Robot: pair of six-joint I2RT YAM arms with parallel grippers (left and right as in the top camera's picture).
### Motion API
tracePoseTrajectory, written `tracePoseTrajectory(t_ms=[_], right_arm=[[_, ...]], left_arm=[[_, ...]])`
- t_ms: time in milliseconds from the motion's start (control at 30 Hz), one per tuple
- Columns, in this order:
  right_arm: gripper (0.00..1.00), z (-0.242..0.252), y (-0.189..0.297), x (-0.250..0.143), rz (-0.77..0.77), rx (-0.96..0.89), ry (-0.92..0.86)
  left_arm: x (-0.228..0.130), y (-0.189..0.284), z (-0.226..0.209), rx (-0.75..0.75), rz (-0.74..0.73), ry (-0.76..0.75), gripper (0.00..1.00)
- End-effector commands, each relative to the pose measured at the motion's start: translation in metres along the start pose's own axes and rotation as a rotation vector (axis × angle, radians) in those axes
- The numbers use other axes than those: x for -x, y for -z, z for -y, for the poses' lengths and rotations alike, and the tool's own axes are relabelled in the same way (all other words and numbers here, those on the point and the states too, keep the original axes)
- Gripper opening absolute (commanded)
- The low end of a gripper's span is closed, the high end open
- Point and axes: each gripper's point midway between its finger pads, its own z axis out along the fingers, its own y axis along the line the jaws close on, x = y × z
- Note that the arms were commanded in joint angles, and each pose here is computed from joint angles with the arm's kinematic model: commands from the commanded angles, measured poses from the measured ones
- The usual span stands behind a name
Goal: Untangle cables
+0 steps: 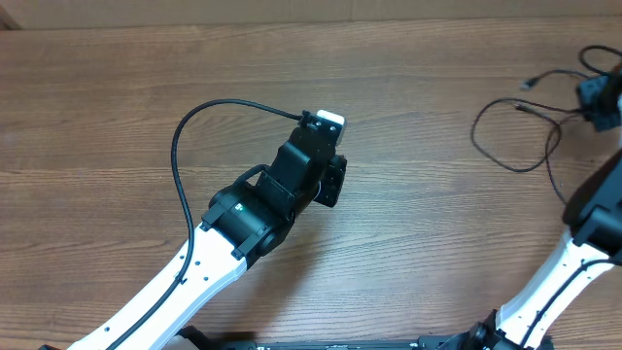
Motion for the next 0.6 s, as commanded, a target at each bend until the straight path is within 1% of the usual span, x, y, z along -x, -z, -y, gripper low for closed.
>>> tracePoseTrajectory(t_ms=[0, 133, 333, 467, 567], right_arm=[[0.04, 0.007, 0.037, 0.042, 0.085, 0.043, -0.056], [0.04, 0.044, 0.038, 0.071, 0.089, 0.03, -0.139], [0.04, 0.109, 0.044, 0.116, 0.06, 0.085, -0.286], [0.04, 0.148, 0.053, 0.144, 0.09, 0.107, -0.294], [0.04, 0.172, 0.06, 0.159, 0.12, 0.094, -0.288]], left_arm=[[0.004, 0.007, 0.001, -0.005, 0.018, 0.028, 0.47], [0.003, 0.007, 0.004, -0.019, 0.015, 0.038, 0.47], [0.003, 0.008, 0.005, -0.027, 0.012, 0.037, 0.47], [0.004, 0.008, 0.006, -0.029, 0.016, 0.043, 0.47], [0.005, 0.008, 0.011, -0.058, 0.017, 0.044, 0.47]])
